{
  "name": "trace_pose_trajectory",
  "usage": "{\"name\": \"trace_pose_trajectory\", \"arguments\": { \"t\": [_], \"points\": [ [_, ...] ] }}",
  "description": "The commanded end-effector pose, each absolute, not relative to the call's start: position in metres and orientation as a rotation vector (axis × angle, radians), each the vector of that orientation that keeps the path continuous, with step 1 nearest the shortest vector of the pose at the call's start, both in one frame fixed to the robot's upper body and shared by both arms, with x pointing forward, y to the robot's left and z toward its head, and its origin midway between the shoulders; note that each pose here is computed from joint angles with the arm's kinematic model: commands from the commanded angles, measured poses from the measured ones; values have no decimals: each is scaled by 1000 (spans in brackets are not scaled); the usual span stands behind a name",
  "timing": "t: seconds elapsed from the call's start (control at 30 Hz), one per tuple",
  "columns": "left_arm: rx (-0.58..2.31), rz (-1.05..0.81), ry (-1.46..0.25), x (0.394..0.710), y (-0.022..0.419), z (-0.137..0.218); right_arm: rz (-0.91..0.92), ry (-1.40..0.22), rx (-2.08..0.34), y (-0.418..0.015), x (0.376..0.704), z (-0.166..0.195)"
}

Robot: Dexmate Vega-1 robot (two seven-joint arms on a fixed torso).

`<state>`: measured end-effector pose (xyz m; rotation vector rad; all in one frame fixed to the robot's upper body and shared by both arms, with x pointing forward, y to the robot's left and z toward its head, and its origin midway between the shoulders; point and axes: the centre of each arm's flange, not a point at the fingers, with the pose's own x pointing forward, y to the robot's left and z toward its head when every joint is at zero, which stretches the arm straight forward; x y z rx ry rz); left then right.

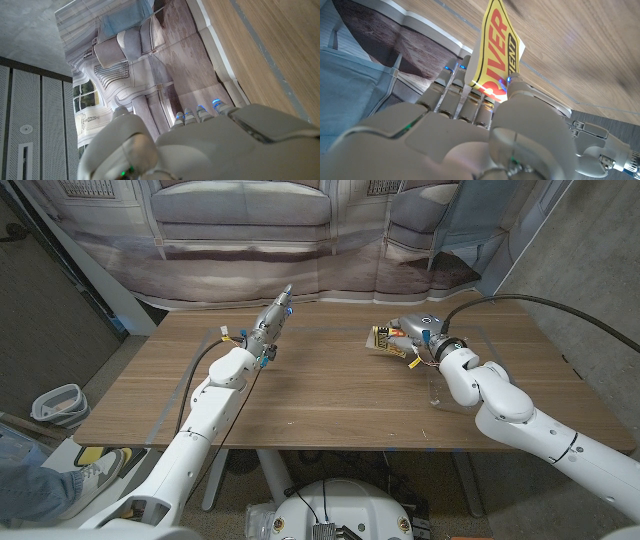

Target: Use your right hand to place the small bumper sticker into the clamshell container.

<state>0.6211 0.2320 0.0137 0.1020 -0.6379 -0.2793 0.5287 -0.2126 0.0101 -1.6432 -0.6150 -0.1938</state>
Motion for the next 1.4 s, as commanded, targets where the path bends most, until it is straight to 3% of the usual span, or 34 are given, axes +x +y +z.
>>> {"name": "trace_pose_trajectory", "arguments": {
  "t": [0.03, 1.4],
  "points": [
    [107, -286, -636, 623, 231, 15, -230, -622, -1636, -220, 523, 17],
    [110, -279, -642, 618, 230, 16, -349, -598, -1577, -244, 517, 34]
  ]
}}
